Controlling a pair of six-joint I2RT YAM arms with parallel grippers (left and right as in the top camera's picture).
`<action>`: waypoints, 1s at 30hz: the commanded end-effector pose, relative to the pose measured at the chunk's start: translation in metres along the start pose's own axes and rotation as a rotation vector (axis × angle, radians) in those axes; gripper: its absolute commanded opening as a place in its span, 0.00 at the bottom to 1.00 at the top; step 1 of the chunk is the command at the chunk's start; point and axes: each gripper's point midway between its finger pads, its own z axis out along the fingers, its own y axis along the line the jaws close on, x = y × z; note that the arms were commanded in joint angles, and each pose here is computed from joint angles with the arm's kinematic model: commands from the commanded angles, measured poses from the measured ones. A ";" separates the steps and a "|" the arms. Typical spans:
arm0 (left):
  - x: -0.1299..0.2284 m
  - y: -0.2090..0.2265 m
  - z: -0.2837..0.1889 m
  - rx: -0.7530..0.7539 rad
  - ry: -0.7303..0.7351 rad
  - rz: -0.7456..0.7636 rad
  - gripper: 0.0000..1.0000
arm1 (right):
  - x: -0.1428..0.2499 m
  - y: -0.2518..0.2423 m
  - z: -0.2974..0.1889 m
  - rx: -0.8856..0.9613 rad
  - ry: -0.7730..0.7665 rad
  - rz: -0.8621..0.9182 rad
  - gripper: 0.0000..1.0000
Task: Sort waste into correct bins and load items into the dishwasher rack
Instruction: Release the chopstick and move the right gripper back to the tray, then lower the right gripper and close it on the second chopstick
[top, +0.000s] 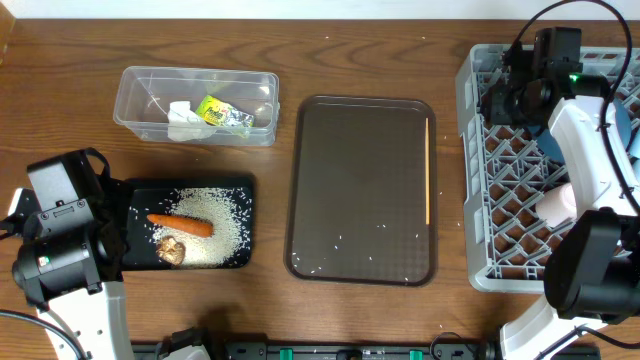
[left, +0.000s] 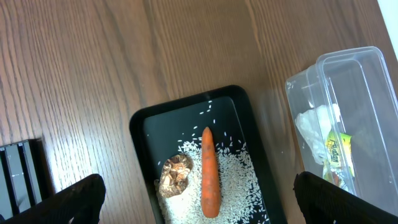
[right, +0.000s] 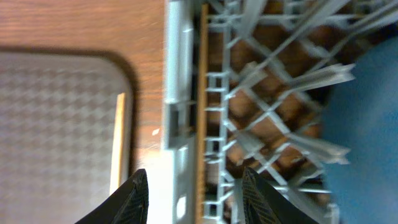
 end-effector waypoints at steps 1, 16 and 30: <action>-0.004 0.004 0.000 -0.019 -0.019 0.001 0.98 | -0.004 0.031 -0.023 -0.155 -0.036 0.009 0.44; -0.004 0.004 0.000 -0.019 -0.019 0.001 0.98 | 0.036 0.136 -0.036 -0.098 0.062 -0.006 0.72; -0.004 0.004 0.000 -0.019 -0.019 0.001 0.98 | 0.096 0.145 0.048 0.154 0.275 0.055 0.71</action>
